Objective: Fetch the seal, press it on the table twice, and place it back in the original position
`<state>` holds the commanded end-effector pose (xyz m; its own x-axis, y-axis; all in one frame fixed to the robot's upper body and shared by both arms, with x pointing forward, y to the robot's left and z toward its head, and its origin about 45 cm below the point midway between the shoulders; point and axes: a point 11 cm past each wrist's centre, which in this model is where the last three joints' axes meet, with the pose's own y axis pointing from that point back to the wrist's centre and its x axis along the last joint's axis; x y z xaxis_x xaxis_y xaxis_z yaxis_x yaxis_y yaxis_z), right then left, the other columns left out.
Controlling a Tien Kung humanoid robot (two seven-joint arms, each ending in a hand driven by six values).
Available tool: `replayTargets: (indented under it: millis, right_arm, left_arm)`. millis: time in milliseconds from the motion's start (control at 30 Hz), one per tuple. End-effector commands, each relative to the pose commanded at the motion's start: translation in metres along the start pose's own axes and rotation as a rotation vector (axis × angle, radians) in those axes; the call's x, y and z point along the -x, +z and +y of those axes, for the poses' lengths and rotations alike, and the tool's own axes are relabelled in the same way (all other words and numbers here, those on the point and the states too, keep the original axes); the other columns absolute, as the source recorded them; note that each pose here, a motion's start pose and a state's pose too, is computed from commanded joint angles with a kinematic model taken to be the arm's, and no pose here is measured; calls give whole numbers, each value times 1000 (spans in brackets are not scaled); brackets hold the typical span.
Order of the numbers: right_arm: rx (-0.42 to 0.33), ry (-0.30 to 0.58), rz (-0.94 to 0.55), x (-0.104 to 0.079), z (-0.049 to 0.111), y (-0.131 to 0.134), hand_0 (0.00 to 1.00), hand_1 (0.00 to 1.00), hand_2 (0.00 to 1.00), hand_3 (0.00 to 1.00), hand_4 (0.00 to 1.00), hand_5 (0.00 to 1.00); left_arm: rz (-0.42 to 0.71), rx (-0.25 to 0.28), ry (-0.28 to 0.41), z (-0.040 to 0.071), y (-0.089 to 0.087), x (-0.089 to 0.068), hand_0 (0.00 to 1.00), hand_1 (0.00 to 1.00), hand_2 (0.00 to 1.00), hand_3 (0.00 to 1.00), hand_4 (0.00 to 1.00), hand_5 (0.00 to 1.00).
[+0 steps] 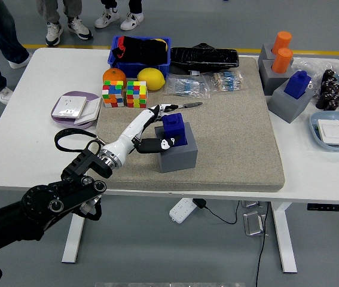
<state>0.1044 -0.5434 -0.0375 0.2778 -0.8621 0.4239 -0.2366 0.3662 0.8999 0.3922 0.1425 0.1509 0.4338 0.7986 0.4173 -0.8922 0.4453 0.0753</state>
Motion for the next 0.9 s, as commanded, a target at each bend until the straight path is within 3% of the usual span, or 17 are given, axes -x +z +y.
replayTargets:
  millis: [33,200,233,400,433,600,633,900]
  right_arm:
    - [0,0,0,0,0,0,790,704,696,660,779,555]
    - [-1,1,0,-1,0,0,790,704,696,660,779,555]
    - [-1,1,-1,0,0,0,790,704,696,660,779,555]
    - [-1,0,-3,0,0,0,790,704,696,660,779,555]
    - [-1,0,-3,0,0,0,792,704,695,659,779,554]
    - [-1,0,-5,0,0,0,792,704,695,659,779,554]
    - [-1,0,-5,0,0,0,789,704,695,659,779,555]
    - [2,2,-8,0,0,1,790,704,695,659,779,555]
  left_arm:
    - [-1,0,-1,0,0,0,945,967,884,911,877,2]
    - [-8,-5,-10,1,-2,2,945,967,884,911,877,2]
    - [-7,-6,-13,1,-3,2,980,998,942,943,966,2]
    - [1,-8,-20,1,-3,2,980,998,942,943,966,2]
    - [5,-10,-22,0,-3,2,998,998,994,996,998,137]
    - [38,-18,-34,0,-4,0,998,998,994,996,998,137]
    - [42,-18,-35,0,-4,-1,998,998,998,998,998,356]
    - [76,-23,-28,-1,-1,-19,998,998,998,998,998,376]
